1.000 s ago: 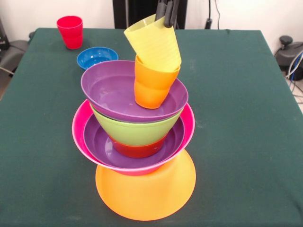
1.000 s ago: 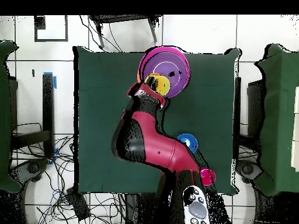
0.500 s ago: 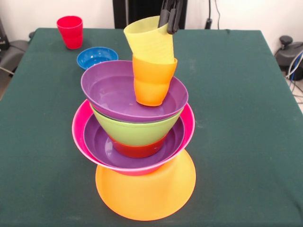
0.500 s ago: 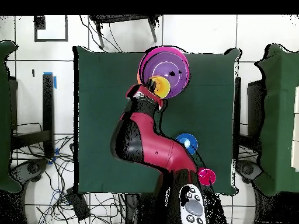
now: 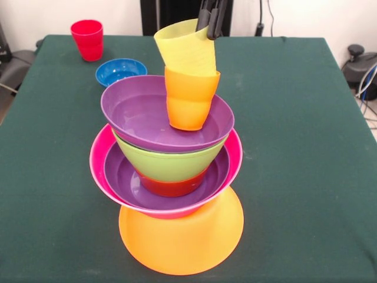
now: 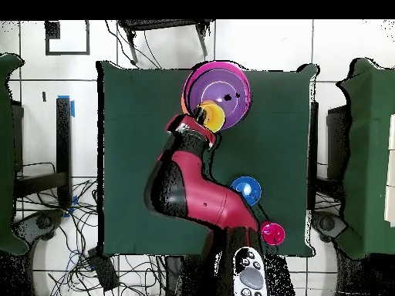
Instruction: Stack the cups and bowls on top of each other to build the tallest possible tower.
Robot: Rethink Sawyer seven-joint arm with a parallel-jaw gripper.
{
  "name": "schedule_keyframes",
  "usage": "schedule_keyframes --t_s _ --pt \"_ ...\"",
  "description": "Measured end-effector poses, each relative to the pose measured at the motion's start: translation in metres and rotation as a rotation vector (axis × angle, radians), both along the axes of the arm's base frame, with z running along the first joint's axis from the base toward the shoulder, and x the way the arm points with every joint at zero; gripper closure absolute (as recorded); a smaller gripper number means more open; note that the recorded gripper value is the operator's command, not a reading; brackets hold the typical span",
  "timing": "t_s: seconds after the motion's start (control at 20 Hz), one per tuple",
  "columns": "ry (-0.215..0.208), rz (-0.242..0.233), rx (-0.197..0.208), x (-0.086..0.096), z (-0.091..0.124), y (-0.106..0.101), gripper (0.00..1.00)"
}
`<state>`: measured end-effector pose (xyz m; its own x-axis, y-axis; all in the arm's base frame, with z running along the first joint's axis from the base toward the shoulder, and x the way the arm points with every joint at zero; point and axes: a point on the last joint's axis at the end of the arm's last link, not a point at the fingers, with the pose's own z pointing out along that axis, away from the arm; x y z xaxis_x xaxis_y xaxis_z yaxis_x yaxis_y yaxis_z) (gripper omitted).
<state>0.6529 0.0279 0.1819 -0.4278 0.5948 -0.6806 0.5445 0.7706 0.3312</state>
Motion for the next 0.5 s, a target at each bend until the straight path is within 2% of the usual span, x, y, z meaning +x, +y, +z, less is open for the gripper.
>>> schedule_keyframes --t_s 0.25,0.3,0.5 --pt "0.001 0.004 -0.006 -0.0015 0.0005 0.0026 1.0" --pt "0.001 0.005 -0.008 -0.0019 0.0007 0.0035 0.0" --pt "0.0 0.007 -0.011 -0.0024 0.0009 0.0041 0.0"
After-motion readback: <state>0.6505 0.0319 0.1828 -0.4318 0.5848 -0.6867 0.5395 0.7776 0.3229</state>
